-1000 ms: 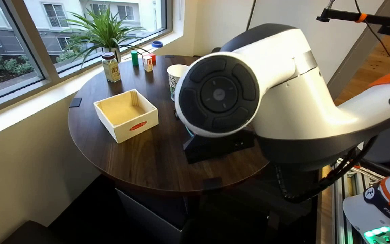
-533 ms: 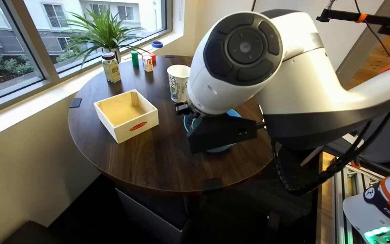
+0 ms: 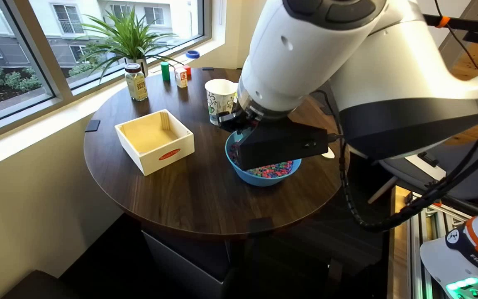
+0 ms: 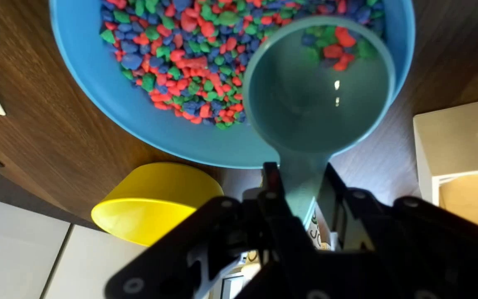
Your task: Pick up the blue measuring spoon, scoop some of the substance in the blue bowl and put the blue measuring spoon back onto the table
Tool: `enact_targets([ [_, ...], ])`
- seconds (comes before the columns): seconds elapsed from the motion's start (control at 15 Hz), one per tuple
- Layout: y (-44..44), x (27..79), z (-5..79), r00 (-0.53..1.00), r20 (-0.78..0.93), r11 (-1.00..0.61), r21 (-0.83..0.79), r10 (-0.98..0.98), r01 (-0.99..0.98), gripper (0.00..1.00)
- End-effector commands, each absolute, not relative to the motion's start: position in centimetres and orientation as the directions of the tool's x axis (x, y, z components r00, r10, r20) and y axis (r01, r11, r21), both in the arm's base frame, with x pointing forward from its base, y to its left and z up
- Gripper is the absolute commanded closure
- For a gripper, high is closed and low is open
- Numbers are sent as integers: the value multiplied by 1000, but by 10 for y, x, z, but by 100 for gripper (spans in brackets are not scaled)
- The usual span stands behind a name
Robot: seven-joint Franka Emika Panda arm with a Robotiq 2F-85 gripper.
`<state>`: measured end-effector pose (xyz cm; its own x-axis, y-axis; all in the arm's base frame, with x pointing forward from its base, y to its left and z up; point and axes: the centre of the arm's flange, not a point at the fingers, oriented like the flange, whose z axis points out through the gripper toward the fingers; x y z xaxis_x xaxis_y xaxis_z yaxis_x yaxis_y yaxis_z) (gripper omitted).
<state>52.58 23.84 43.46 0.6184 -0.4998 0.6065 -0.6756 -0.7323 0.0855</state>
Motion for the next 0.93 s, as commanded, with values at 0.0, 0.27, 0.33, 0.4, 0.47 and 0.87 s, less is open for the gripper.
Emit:
enact_targets([
  [0.0,211,507,453,637,557,-739,60,-534,-671,94],
  [0.27,178,496,468,649,521,-733,63,-555,-677,94],
  [0.33,170,493,470,652,511,-733,62,-560,-678,94],
  [0.4,162,490,472,657,503,-731,69,-562,-679,94],
  [0.47,154,487,473,662,490,-732,70,-566,-678,94],
  [0.87,93,472,478,645,463,-706,58,-607,-706,94],
])
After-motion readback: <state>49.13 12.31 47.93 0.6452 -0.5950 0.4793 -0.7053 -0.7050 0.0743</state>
